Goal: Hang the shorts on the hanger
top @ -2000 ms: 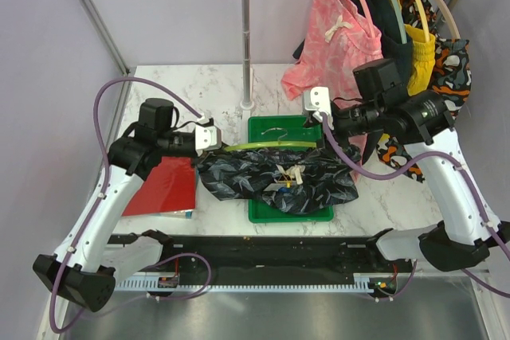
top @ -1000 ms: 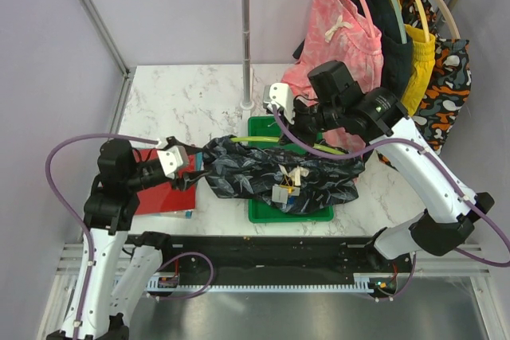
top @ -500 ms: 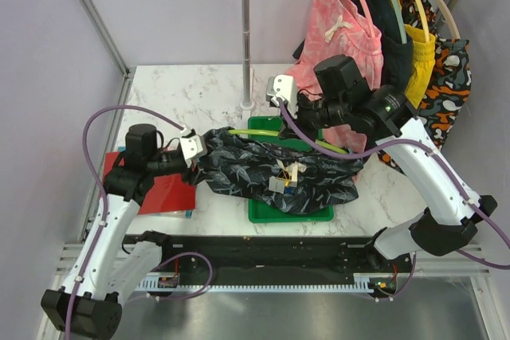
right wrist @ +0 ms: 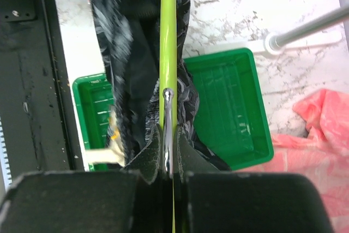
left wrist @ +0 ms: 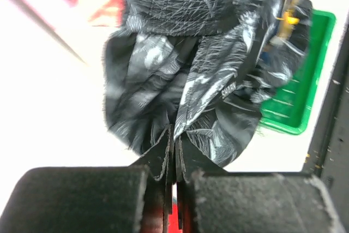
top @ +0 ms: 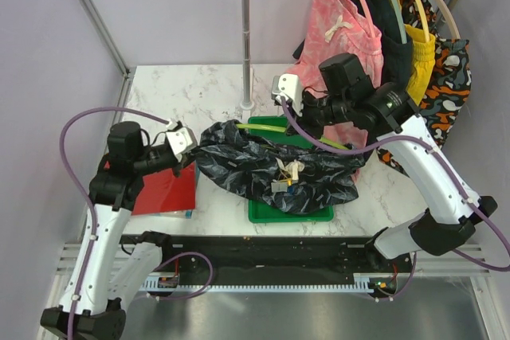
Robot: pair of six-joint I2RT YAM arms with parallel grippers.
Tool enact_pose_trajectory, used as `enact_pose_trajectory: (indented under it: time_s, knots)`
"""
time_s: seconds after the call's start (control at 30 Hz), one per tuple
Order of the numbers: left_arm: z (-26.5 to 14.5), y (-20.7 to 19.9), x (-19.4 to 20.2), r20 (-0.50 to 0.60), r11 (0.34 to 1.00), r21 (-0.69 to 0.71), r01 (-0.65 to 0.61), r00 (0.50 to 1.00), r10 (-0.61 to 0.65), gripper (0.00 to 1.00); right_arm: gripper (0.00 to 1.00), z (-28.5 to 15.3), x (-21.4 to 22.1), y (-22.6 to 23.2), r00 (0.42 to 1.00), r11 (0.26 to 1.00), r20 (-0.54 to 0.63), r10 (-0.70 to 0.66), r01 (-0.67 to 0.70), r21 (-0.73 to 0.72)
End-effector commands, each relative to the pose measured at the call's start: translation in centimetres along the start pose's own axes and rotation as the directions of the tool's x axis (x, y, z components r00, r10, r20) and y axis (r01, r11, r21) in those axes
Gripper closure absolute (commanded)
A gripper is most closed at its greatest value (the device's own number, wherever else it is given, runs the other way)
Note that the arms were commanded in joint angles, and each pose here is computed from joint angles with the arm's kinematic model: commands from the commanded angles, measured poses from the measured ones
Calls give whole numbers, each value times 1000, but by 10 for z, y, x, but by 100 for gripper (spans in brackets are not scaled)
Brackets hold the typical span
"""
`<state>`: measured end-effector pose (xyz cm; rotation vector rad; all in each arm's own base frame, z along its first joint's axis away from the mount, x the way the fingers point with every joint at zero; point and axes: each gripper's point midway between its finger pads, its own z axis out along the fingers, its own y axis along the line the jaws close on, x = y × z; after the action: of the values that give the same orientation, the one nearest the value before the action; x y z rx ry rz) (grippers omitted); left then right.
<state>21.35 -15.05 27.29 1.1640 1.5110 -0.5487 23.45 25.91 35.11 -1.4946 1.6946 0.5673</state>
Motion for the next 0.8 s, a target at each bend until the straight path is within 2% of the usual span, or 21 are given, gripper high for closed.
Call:
enact_pose_trajectory:
  time_s: [0.0, 0.1, 0.2, 0.27, 0.3, 0.33, 0.43, 0.53, 0.63, 0.77]
  knots:
    - [-23, 20, -18, -7, 995, -94, 18, 1000, -19, 98, 100, -23, 0, -11, 998, 997, 26, -52, 50, 51]
    - [-24, 35, -10, -24, 991, -128, 39, 999, -42, 98, 100, -30, -7, -9, 997, 997, 43, -62, 60, 46]
    - [-20, 31, -11, 2, 995, -86, 57, 998, -58, 98, 100, -33, -11, -5, 996, 998, 57, -65, 64, 29]
    - [-16, 19, -13, 37, 998, -20, 66, 997, -65, 88, 100, -36, -14, 0, 995, 998, 77, -68, 67, 13]
    - [-14, 18, -13, 39, 997, -11, 79, 996, -79, 77, 100, -37, -17, 1, 993, 997, 89, -72, 72, 7]
    - [-14, 18, -13, 40, 996, -5, 92, 995, -92, 60, 100, -37, -18, 4, 993, 998, 96, -69, 69, -2]
    - [-16, 23, -15, 32, 995, -38, 89, 996, -88, 45, 100, -39, -23, 8, 990, 997, 120, -71, 74, -23]
    - [-23, 21, -39, 81, 998, -37, 57, 995, -54, 42, 100, -39, -24, 7, 990, 997, 118, -76, 79, -21]
    - [-27, 11, -61, 139, 1000, 2, -30, 990, 30, 38, 100, -40, -23, 9, 992, 997, 111, -67, 70, -30]
    - [-13, 13, -78, 135, 995, 20, -95, 987, 92, 34, 100, -39, -22, 19, 992, 996, 112, -57, 64, -58]
